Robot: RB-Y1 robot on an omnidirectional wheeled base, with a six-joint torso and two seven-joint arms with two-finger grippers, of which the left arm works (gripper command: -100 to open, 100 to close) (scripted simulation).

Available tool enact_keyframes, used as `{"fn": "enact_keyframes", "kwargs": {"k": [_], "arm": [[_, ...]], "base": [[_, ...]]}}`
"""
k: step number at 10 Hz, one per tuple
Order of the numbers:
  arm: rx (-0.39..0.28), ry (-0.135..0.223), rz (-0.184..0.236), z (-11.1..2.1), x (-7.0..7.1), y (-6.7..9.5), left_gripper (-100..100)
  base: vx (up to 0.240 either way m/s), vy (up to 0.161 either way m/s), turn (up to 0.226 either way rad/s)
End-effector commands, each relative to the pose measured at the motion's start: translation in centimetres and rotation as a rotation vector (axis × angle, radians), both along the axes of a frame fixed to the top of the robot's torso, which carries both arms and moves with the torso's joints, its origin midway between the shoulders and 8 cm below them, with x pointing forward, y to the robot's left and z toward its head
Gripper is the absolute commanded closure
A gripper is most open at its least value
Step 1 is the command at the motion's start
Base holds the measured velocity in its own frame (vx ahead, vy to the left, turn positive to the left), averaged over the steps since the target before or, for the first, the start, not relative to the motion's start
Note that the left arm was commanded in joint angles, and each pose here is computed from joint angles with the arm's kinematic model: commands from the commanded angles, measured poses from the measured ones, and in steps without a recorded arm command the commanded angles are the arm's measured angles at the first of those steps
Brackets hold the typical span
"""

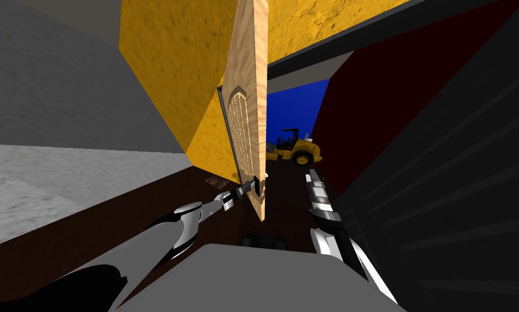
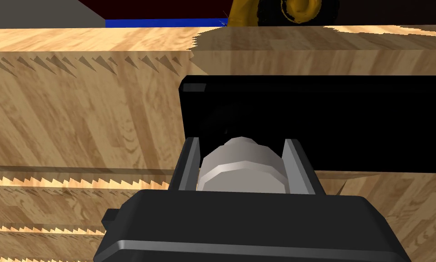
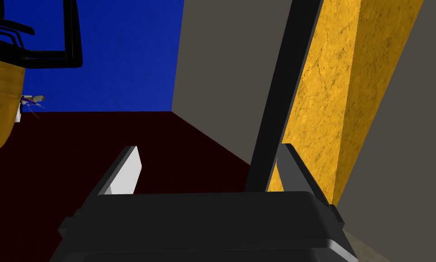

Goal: Pull the door open

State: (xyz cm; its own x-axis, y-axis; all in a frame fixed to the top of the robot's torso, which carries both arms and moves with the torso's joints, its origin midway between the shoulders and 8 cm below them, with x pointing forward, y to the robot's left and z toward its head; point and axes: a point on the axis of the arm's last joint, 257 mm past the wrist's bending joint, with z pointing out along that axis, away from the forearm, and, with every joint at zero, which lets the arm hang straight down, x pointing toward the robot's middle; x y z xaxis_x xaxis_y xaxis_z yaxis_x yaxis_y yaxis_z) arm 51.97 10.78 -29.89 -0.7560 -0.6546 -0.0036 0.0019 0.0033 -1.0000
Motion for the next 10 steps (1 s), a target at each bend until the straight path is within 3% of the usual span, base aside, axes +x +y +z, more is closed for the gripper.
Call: {"fn": "enact_keyframes", "kwargs": {"k": [1, 10], "arm": [[-0.002, -0.004, 0.001, 0.2, 0.1, 0.1, 100], [-0.004, 0.002, -0.126, 0.2, -1.6, -2.7, 100]], "base": [[0.000, 0.000, 0.000], [-0.077, 0.203, -0.087]]}}
